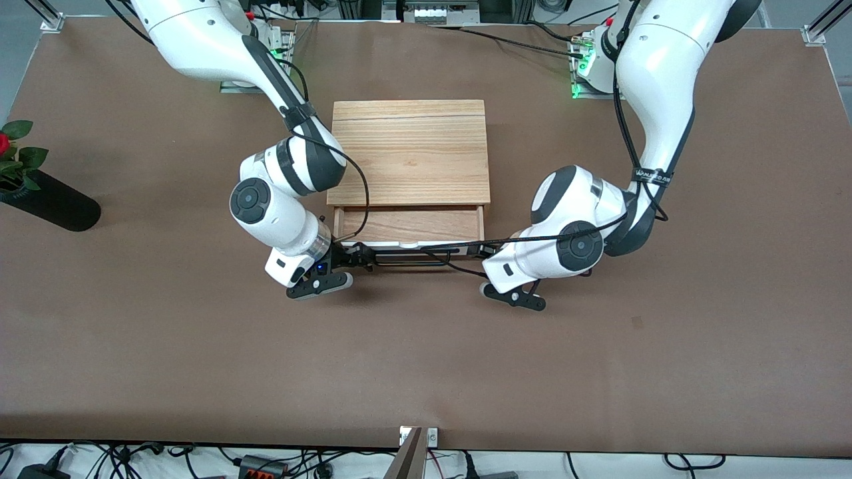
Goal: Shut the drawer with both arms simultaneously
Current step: 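Push the white drawer front into the box with both grippers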
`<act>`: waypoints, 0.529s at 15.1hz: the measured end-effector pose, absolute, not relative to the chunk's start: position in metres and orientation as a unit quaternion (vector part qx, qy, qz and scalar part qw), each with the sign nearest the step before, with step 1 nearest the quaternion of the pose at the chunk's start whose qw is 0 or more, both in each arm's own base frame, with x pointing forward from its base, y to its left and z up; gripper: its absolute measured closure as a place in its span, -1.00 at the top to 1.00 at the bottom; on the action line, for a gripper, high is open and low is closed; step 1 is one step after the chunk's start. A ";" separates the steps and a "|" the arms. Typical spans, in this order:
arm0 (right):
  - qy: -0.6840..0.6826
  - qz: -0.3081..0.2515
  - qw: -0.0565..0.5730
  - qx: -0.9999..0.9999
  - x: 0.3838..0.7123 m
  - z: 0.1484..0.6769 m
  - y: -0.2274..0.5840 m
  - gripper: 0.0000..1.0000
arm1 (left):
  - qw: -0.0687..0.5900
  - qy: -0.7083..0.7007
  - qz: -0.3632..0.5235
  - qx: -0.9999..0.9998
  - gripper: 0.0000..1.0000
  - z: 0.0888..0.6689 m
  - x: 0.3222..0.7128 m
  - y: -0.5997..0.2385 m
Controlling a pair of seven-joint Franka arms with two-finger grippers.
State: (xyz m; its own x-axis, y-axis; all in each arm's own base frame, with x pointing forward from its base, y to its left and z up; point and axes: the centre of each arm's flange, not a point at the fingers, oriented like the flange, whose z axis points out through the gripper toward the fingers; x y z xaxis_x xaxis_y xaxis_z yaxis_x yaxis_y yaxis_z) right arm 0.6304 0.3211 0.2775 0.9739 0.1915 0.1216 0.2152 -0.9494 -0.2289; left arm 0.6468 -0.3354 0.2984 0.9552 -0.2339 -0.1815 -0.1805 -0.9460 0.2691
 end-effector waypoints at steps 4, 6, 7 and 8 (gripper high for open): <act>-0.108 -0.010 0.114 -0.988 0.622 0.274 0.321 1.00 | 0.131 -0.107 -0.132 0.977 1.00 0.297 0.639 -0.340; -0.113 0.019 0.109 -0.987 0.615 0.274 0.321 1.00 | 0.149 -0.101 -0.160 0.971 1.00 0.295 0.632 -0.343; -0.115 0.031 0.107 -0.987 0.612 0.276 0.321 1.00 | 0.153 -0.100 -0.172 0.968 1.00 0.293 0.629 -0.344; -0.117 0.041 0.105 -0.987 0.610 0.277 0.321 1.00 | 0.154 -0.100 -0.181 0.966 1.00 0.292 0.626 -0.345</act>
State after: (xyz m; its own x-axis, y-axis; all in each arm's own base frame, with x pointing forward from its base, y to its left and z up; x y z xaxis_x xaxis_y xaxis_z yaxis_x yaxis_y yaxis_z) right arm 0.6096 0.3207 0.2774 0.9693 0.2393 -0.0563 0.2221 -0.9506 -0.2168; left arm 0.6265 -0.3449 0.2921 0.9141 -0.2498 -0.3193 -0.1382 -0.9324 0.3338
